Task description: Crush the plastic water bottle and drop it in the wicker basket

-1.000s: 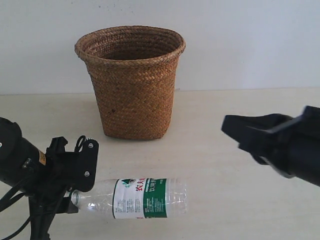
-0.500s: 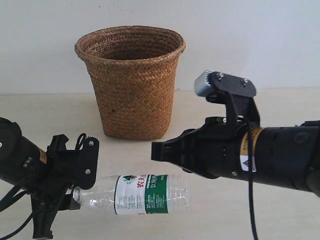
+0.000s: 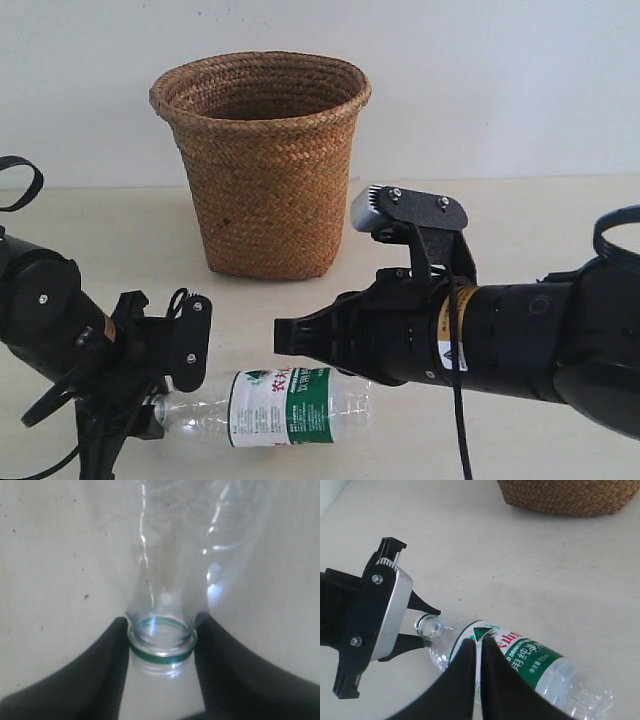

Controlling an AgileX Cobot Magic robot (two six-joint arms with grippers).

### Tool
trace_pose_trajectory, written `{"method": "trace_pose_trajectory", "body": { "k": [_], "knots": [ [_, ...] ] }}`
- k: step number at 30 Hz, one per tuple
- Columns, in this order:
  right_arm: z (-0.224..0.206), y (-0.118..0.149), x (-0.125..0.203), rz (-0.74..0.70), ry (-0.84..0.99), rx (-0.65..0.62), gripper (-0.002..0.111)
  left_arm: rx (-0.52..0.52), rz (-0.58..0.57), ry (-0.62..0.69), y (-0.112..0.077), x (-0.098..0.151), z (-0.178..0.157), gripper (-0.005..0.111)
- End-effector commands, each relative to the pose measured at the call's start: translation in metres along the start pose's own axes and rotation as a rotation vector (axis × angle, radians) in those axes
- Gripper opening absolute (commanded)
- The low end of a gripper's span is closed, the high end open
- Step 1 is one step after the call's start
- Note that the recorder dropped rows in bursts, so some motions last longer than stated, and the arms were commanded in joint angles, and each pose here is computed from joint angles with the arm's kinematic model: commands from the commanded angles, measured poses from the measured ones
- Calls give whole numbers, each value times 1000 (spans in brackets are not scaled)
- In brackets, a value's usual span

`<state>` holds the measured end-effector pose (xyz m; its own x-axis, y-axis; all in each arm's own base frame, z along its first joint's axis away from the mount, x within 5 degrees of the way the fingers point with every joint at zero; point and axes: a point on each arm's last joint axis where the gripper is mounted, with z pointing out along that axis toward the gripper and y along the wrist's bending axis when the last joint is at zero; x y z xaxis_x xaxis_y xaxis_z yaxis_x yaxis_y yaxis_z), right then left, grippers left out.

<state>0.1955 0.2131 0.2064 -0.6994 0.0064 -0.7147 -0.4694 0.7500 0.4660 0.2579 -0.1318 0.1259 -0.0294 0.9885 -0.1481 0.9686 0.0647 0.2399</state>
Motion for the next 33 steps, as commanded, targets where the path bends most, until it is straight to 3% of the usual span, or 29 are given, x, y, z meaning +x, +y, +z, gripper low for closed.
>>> {"method": "trace_pose_trajectory", "body": {
  "k": [1,9,23,33],
  "knots": [
    [0,4,-2,-2,-18,-28,0,-12,-1,-9,1,-3,1,4],
    [27,4,21,21,54,-53,0,-47,-5,-30,4,-5,1,4],
    [40,-3,17,25,79,58,0,-46,-5,-29,4,-5,1,4],
    [64,-19,40,29,184,127,0,-48,-5,-31,4,-5,0,4]
  ]
}}
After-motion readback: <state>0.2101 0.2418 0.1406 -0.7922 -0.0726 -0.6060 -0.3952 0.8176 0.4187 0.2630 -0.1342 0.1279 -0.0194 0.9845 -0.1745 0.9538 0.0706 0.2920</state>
